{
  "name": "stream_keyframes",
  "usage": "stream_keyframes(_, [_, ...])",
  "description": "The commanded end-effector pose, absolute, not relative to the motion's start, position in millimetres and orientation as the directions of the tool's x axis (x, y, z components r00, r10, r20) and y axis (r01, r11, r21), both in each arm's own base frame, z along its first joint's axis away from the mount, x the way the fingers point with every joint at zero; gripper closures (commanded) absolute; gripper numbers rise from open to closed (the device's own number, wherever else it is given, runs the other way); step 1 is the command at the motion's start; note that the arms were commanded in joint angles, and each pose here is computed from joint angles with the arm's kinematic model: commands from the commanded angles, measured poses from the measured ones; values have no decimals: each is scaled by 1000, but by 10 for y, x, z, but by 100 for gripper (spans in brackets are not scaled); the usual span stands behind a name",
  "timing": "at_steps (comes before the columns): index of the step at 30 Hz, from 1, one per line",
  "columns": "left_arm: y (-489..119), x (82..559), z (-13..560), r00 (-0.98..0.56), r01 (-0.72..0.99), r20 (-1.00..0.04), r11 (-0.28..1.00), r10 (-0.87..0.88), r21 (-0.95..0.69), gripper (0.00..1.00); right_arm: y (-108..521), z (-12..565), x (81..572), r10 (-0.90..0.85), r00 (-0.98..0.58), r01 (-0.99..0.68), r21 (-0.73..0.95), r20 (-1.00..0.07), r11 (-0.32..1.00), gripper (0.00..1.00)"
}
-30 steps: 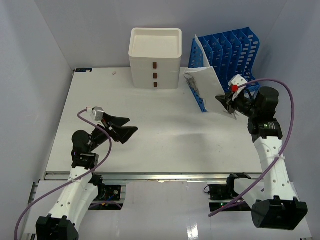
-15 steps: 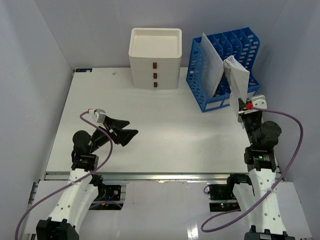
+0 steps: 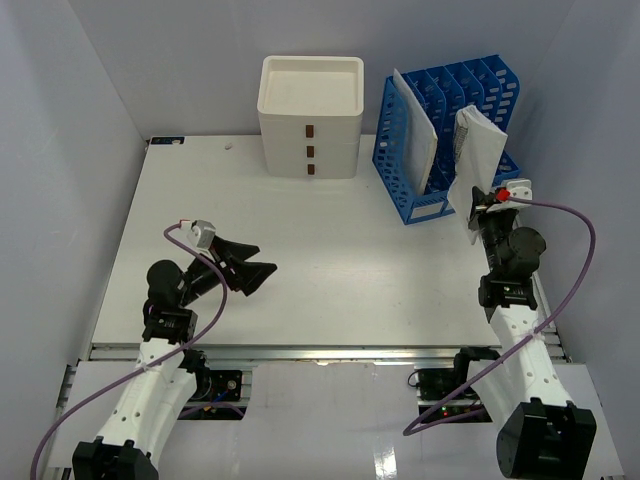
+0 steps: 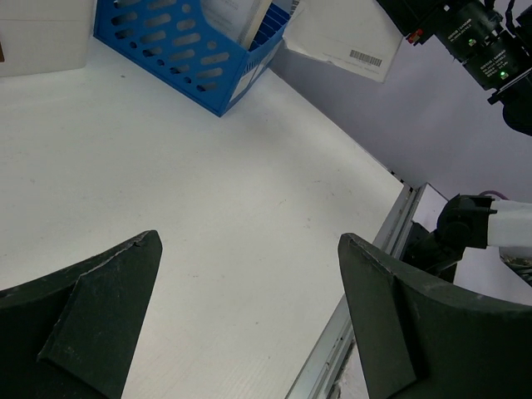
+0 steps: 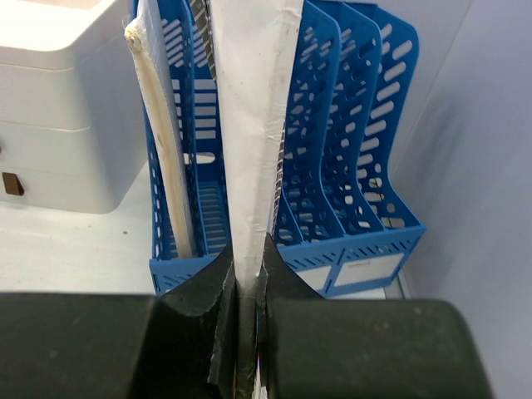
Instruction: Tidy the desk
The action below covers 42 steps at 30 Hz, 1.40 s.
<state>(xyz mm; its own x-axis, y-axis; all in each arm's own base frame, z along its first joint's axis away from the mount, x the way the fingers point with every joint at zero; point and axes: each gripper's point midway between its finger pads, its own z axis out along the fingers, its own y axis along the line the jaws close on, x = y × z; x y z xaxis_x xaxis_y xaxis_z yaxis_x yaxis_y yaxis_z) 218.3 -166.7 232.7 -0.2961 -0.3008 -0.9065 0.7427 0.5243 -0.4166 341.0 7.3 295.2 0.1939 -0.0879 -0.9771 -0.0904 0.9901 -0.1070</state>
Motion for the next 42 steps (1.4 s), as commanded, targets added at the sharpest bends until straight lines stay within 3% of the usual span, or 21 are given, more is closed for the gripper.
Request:
stream_keyframes(1, [-1686,2162,2346,-295,755,-911,514,-288,-407,2,271,3629,3309,-87,488,-155,-184,-869,971,92])
stream_keyframes(9, [-1678,2195,2313,-299,747,-910,523,-286,-410,2,446,3493,3374,-95,537,-229,-253,-838,940,92])
stream_keyframes(34, [-1677,2281,2126,-366,711,-891,536,-270,-455,2,242,3451,4069,-18,563,-194,-153,-826,969,92])
stream_keyframes(42, [-1676,2294,2088,-376,705,-887,540,-267,-461,2,362,3478,4231,-85,635,-138,-221,-768,965,92])
